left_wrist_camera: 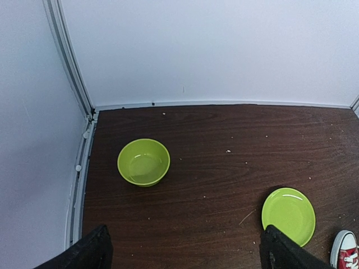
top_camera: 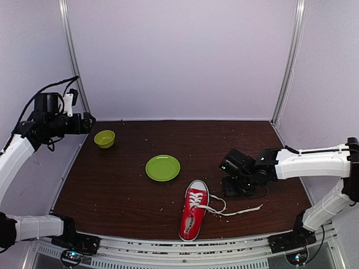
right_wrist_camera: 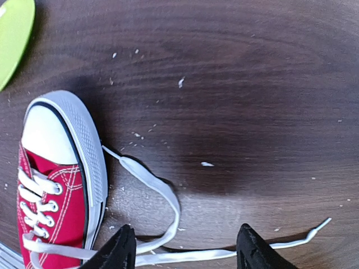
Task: Tie the shoes
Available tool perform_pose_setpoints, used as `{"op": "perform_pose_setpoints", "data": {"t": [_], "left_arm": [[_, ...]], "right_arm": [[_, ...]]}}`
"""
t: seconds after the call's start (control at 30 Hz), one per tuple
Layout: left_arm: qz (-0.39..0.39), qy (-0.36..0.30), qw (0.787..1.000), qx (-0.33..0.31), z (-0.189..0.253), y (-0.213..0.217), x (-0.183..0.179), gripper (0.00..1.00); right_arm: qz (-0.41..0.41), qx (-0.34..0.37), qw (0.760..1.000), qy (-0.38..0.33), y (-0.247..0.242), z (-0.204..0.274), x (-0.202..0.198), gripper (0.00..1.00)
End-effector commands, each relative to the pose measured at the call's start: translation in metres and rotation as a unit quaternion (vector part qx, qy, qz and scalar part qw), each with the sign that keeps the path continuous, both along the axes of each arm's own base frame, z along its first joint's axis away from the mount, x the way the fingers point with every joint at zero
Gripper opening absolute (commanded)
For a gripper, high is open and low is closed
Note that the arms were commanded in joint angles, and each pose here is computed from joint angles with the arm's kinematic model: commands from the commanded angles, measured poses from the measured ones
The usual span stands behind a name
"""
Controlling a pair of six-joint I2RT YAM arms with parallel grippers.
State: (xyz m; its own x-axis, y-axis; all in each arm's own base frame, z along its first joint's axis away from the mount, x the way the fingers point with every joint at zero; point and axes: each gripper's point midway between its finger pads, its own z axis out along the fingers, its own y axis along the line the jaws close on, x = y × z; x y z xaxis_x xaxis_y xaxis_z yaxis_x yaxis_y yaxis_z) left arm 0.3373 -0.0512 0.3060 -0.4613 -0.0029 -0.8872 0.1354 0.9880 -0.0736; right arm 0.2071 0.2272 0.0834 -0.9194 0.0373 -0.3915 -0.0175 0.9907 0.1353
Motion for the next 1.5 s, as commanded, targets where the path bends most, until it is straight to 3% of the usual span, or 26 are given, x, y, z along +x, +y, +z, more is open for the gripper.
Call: {"op": "perform_pose_setpoints", "data": {"t": [0.0,0.63,0.93,1.07,1.1,1.27,1.47], "left_arm": [[0.003,-0.028,1.0,0.006,0.016,0.003,0.0,0.93],[-0.003,-0.015,1.0,0.002,0.008,0.0,0.005,0.93],[-0.003,-0.015,1.0,0.001,0.009,0.0,0.005,0.93],[-0.004,-0.014,1.0,0.001,0.008,-0.001,0.005,0.94],[-0.004,-0.014,1.0,0.002,0.007,0.0,0.005,0.93],[-0.036,-0.013,0.999,-0.006,0.002,-0.013,0.008,0.91],[-0.183,-0.02,0.98,-0.079,-0.014,-0.115,-0.016,0.85]], "right_arm": [[0.037,-0.028,0.999,0.021,0.013,-0.014,-0.006,0.59],[0.058,-0.042,0.995,0.062,0.027,-0.057,-0.01,0.27],[0.053,-0.063,0.994,0.078,0.021,-0.072,-0.014,0.23],[0.05,-0.056,0.994,0.077,0.022,-0.074,-0.014,0.07],[0.047,-0.054,0.995,0.073,0.022,-0.071,-0.012,0.01],[0.034,-0.041,0.999,-0.001,0.024,-0.027,0.011,0.0],[0.042,0.056,0.989,-0.127,0.048,0.061,0.041,0.0]]}}
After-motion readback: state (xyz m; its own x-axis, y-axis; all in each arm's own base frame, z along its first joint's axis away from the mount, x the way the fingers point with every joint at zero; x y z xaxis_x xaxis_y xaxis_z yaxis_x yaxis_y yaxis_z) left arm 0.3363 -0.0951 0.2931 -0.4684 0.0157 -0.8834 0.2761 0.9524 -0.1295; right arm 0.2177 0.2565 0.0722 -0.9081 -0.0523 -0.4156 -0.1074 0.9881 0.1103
